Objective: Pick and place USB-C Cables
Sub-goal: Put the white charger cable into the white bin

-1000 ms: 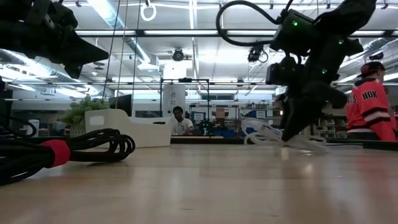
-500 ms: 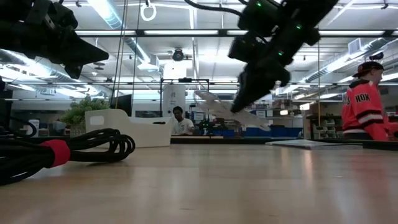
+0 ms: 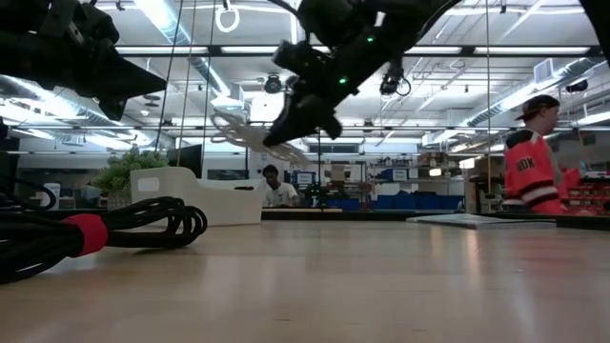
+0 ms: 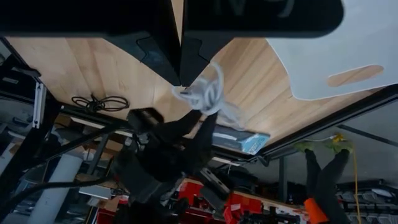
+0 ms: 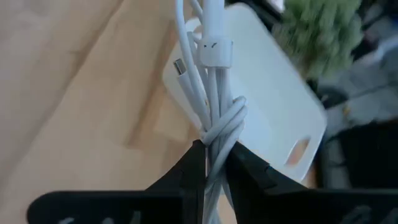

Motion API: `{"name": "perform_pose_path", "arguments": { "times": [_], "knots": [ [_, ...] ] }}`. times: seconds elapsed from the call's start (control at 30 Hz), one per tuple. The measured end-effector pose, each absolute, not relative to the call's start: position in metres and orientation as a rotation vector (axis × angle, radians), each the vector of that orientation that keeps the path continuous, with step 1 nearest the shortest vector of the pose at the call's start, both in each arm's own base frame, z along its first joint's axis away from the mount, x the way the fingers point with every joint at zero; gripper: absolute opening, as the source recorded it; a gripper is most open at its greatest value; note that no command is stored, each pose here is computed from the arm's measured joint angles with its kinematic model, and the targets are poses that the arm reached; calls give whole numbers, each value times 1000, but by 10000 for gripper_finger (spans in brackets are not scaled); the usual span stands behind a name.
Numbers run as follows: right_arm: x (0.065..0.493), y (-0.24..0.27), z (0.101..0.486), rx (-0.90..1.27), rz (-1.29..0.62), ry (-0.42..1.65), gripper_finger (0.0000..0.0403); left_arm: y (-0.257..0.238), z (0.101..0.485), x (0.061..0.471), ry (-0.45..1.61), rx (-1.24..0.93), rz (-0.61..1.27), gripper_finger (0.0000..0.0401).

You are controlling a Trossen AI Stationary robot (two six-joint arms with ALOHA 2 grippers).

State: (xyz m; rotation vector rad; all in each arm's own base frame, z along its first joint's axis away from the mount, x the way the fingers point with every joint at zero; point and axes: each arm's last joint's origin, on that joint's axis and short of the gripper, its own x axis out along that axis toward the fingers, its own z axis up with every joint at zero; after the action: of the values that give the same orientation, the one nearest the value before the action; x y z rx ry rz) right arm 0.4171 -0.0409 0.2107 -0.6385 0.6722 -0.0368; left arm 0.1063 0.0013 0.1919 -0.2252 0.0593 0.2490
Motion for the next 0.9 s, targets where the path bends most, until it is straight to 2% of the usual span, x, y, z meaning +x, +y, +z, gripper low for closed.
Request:
{"name": "perform_pose_path", "arguments": {
  "times": [0.2,0.43,0.67,0.9],
  "knots": [
    [447,-54,204,-917,-25,566,59,1,192,106,60,-225,249,11],
    [474,-69,177,-1198,-38,455,59,1,192,106,60,-225,249,11],
    [481,-74,151,-1229,-94,442,69,1,192,106,59,-225,249,11],
    [480,-74,149,-1160,-99,475,132,1,192,106,60,-225,249,11]
  ]
}}
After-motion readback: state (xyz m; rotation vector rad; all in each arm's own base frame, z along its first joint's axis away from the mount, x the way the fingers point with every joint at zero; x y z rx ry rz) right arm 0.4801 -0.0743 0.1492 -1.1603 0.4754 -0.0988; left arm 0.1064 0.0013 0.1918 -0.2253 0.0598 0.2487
